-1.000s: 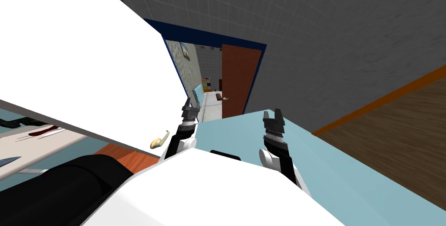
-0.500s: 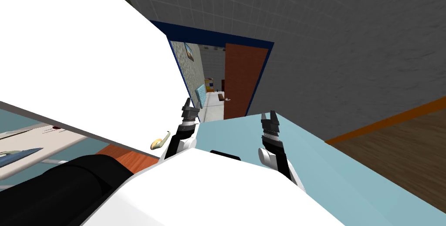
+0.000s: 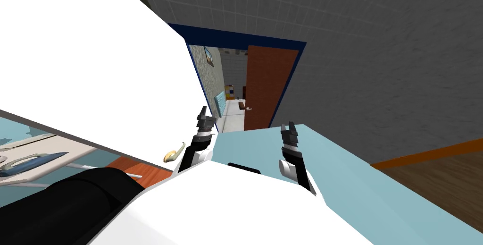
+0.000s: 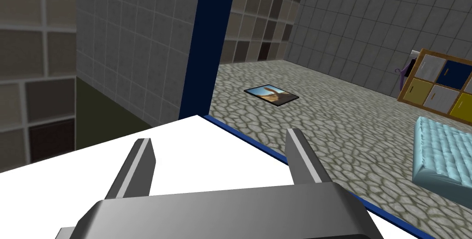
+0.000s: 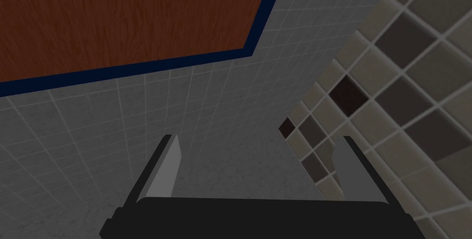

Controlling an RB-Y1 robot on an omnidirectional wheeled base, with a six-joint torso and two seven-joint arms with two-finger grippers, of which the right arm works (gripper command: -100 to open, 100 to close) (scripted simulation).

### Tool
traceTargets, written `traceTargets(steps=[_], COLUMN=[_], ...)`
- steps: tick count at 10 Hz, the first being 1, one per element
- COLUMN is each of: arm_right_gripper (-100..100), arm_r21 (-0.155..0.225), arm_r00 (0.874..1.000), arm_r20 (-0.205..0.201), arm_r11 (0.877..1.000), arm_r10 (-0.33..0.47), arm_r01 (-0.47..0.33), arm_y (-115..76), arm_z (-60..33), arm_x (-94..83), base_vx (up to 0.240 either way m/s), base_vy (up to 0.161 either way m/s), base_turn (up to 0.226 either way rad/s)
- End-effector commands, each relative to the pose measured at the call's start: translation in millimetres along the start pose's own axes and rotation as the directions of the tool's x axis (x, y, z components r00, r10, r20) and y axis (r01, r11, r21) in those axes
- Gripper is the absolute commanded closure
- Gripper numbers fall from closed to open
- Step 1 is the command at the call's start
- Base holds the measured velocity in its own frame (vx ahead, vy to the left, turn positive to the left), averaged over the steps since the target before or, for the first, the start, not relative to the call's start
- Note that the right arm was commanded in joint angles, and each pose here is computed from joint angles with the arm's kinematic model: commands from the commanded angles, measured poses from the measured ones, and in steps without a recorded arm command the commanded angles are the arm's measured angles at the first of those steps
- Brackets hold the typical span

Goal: Pull the door open

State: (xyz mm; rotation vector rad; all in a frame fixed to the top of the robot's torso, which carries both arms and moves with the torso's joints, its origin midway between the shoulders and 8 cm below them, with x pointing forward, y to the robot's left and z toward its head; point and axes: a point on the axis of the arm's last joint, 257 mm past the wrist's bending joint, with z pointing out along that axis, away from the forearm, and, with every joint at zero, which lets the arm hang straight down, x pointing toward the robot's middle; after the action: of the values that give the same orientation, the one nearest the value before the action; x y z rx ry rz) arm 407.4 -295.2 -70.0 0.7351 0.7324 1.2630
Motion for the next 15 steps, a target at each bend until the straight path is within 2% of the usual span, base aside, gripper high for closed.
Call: traceTargets(steps=[1, 4, 11, 15], arm_right_gripper=[-100, -100, -100, -100], arm_r21=[0.023, 0.066, 0.137, 0.195], arm_r00=[1.0, 1.0, 1.0, 1.0], arm_r20=[-0.002, -0.004, 0.0, 0.007], arm_r11=[1.0, 0.998, 0.991, 0.981], arm_r10=[0.0, -0.002, -0.003, -0.004], arm_r01=[0.0, 0.002, 0.004, 0.003], arm_y=[-15.0, -44.9, -93.5, -127.9], arm_z=[-2.4, -6.1, -13.7, -23.5], arm_x=[0.2, -3.3, -11.4, -17.6], base_vx=[0.104, 0.097, 0.074, 0.074], base_vy=[0.007, -0.002, 0.001, -0.016], base_turn=[0.115, 0.149, 0.108, 0.122])
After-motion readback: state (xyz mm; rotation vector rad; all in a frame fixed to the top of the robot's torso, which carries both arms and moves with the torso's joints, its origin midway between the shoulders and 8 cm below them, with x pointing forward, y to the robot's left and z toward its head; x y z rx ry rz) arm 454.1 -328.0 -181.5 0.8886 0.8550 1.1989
